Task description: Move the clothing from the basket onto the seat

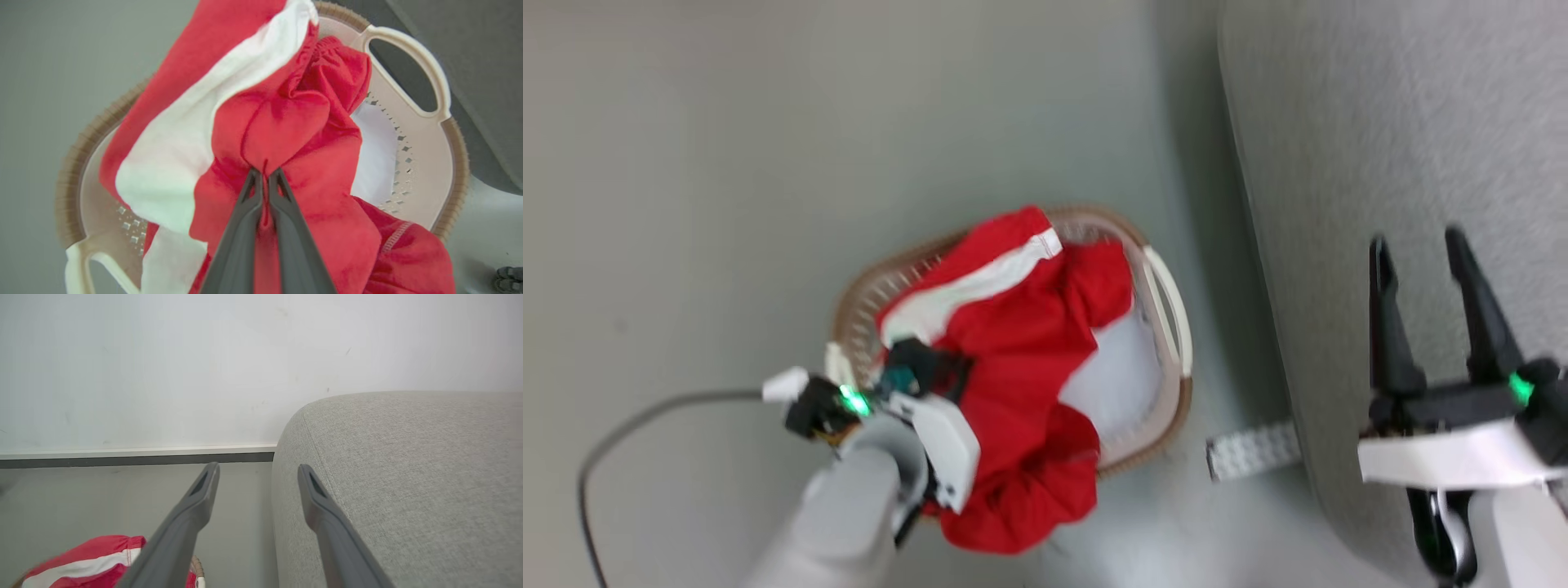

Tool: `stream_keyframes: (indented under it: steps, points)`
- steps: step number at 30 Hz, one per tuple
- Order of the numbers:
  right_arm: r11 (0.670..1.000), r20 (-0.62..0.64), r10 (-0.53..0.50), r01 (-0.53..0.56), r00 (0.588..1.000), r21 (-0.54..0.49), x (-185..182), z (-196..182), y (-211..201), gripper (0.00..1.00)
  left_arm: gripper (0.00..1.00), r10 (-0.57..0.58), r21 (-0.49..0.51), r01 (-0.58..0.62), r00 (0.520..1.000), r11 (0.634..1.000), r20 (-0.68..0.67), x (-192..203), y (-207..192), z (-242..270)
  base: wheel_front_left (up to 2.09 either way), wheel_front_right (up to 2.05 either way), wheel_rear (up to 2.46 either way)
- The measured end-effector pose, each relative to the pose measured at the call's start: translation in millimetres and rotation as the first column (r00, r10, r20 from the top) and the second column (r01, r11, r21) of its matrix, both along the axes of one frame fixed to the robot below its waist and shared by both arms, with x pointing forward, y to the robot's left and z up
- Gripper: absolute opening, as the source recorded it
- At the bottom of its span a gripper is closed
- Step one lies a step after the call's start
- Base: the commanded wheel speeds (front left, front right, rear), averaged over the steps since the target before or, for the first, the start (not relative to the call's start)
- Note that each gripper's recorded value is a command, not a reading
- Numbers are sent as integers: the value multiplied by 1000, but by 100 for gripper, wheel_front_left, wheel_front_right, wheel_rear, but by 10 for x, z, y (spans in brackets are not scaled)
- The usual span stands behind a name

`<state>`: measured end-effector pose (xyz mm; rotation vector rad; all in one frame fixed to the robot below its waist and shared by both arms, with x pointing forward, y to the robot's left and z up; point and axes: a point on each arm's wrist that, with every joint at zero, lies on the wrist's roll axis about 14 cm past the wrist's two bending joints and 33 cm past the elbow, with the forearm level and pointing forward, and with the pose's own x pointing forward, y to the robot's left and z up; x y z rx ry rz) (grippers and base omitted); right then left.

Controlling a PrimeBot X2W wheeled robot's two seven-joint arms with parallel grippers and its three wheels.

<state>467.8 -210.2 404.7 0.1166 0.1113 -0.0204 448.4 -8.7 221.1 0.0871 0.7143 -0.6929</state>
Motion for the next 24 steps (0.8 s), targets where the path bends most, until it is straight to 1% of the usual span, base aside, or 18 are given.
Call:
stream_keyframes:
  steps: [5, 10, 14, 18, 24]
  points:
    - [1000, 26, -3, 3, 1000, 16, -273, 243, 45, 100, 0, 55, -80, -48, 995, 996, 89, -66, 17, 618, 0, 0, 0]
    - [999, 74, 19, -22, 997, 35, -480, 493, 160, 100, 0, 112, -126, -89, 975, 988, 192, -98, 78, 1202, 0, 0, 0]
    - [998, 115, 52, -56, 992, 33, -609, 674, 278, 100, 0, 170, -178, -123, 944, 976, 281, -79, 131, 1686, 0, 0, 0]
    - [996, 143, 75, -80, 987, 32, -751, 796, 362, 100, 0, 209, -230, -133, 913, 964, 351, -119, 160, 2107, 0, 0, 0]
    - [994, 176, 94, -101, 980, 30, -967, 929, 430, 100, 0, 250, -303, -115, 854, 946, 457, -189, 168, 2747, 0, 0, 0]
